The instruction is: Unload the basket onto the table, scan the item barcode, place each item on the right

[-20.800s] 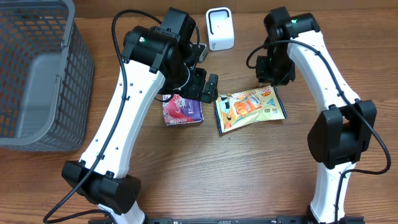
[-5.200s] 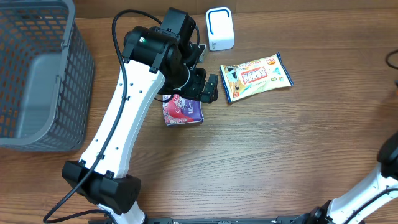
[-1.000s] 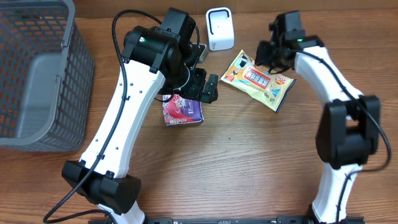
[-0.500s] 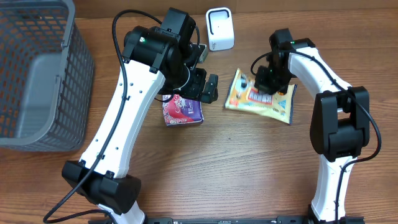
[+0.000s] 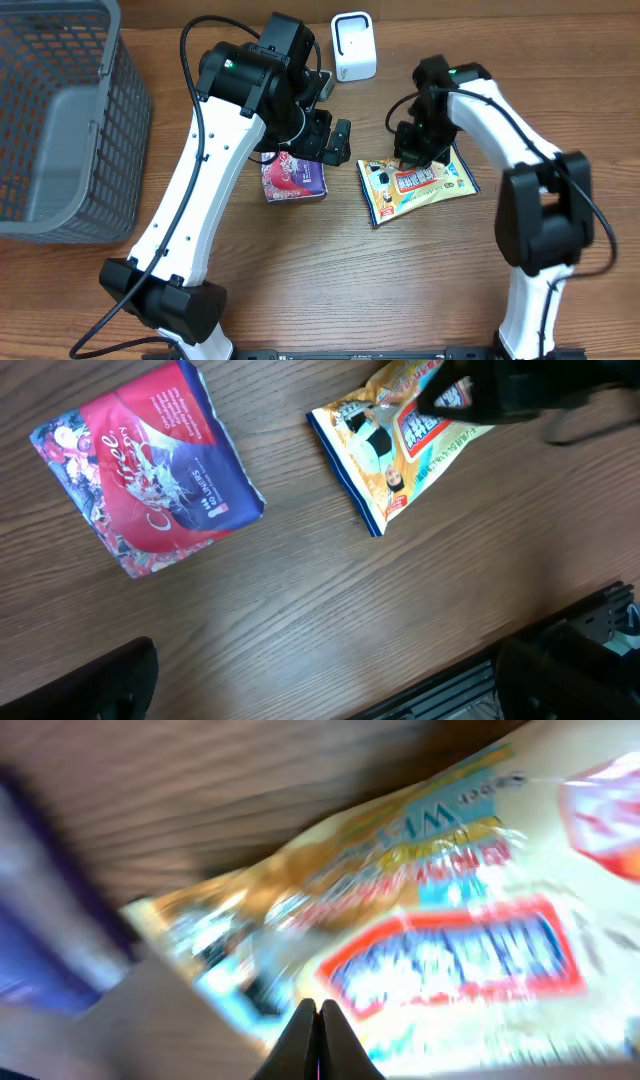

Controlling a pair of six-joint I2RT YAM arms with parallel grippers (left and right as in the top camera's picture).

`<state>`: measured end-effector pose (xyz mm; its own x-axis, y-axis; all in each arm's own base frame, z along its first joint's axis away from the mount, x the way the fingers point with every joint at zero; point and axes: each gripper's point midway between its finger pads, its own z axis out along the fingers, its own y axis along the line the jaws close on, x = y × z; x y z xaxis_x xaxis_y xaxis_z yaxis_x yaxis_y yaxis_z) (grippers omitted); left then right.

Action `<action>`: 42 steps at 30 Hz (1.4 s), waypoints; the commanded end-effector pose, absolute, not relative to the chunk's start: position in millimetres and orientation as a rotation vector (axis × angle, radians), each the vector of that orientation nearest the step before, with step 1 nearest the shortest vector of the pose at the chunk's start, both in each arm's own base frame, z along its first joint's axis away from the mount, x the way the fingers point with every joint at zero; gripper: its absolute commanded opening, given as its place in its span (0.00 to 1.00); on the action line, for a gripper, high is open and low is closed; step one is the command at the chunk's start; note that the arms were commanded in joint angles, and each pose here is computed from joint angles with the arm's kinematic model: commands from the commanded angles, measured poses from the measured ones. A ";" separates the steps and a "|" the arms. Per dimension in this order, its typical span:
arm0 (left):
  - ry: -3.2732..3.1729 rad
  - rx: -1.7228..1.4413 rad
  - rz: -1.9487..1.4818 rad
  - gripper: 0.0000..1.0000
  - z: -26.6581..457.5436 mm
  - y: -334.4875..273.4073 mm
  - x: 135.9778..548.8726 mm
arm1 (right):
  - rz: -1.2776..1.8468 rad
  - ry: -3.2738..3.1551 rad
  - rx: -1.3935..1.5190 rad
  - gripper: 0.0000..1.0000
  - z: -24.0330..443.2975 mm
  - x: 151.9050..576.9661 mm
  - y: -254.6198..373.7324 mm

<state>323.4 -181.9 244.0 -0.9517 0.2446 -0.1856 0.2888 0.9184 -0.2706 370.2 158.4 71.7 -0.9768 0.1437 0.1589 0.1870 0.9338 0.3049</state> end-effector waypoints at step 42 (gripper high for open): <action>2.926 0.441 -0.435 0.99 242.6 -181.4 323.9 | -0.193 -3.240 -0.948 0.04 21.5 386.2 30.3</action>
